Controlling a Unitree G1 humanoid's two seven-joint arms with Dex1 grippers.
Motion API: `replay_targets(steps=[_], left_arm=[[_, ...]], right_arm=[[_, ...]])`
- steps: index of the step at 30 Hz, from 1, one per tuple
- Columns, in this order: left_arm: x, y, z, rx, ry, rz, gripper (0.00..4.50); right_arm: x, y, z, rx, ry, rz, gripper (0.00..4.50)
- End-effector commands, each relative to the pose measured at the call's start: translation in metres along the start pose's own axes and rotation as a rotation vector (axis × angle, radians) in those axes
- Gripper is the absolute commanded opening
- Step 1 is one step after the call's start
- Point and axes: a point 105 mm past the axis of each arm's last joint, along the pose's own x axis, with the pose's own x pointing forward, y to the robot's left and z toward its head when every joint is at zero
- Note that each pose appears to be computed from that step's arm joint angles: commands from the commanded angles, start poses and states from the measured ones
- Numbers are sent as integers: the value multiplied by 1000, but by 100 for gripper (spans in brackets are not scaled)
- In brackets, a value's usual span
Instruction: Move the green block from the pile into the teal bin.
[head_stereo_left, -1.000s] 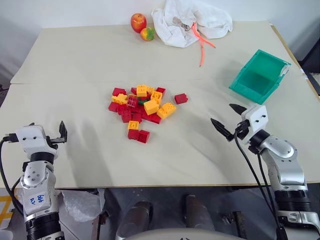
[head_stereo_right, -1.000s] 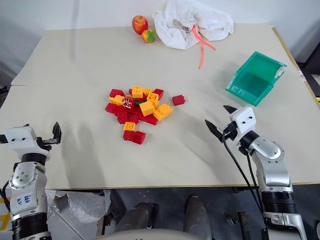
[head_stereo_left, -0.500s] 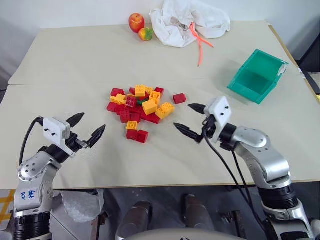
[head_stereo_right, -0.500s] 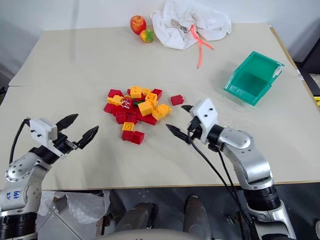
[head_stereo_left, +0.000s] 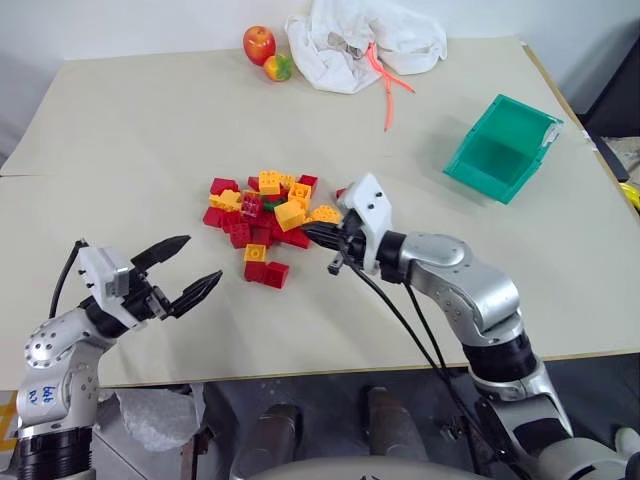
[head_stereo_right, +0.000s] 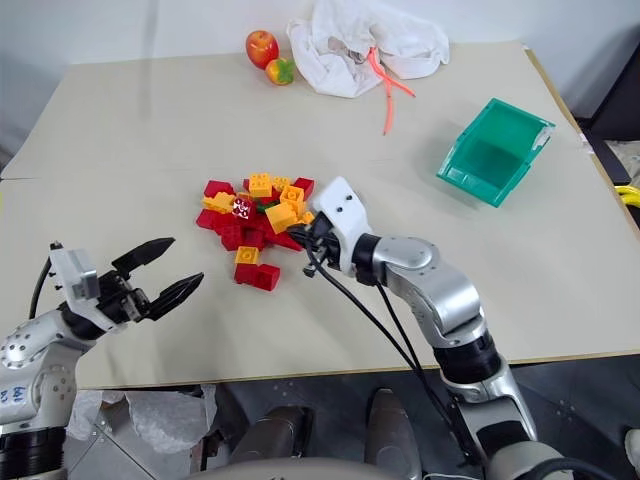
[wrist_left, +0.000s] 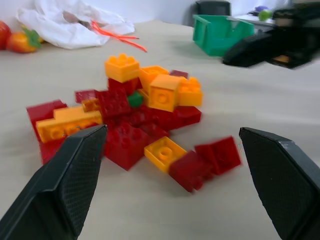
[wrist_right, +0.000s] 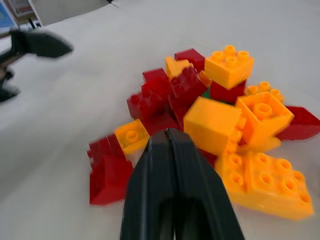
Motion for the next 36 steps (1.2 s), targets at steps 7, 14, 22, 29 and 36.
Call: replay_targets(steps=[7,14,22,29,36], left_arm=[[-42,41,24,92,28,215,450],[-33,49,25,115,-10,282,450],[-20,48,20,100,-45,293,450],[-19,49,20,95,-54,312,450],[-16,49,16,81,-62,320,450]], right_arm=[[74,35,24,-24,-45,84,5],[124,35,34,-38,-80,-18,5],[155,17,49,-1,-80,-184,5],[155,1,49,-58,-65,-252,5],[156,12,30,-218,39,-74,5]])
